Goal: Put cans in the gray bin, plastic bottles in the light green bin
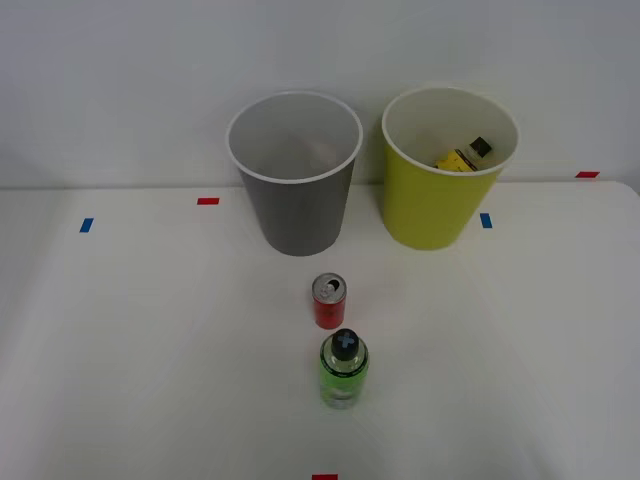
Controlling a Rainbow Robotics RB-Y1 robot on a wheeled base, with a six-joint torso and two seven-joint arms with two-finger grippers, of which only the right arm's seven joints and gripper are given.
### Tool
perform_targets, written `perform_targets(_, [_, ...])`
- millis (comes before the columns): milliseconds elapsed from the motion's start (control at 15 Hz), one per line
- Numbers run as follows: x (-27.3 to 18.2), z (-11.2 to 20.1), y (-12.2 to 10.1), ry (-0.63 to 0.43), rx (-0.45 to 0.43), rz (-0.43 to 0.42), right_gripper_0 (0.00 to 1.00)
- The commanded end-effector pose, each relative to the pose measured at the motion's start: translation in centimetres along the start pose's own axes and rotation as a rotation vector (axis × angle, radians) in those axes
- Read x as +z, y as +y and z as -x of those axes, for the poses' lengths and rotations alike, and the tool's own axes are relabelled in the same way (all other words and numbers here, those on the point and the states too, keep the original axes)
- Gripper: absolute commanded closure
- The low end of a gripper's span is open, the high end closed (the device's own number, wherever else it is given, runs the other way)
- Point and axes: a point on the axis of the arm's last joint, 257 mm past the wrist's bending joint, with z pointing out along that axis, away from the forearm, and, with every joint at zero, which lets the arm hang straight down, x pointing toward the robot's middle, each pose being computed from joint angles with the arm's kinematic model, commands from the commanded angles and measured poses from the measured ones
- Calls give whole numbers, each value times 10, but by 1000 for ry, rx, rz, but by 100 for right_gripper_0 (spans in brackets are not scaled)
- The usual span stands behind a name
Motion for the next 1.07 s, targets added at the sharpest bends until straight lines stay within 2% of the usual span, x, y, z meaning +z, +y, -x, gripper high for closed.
perform_targets(67, [0, 0, 0, 0, 0, 0, 0])
perform_targets(1067, [0, 0, 0, 0, 0, 0, 0])
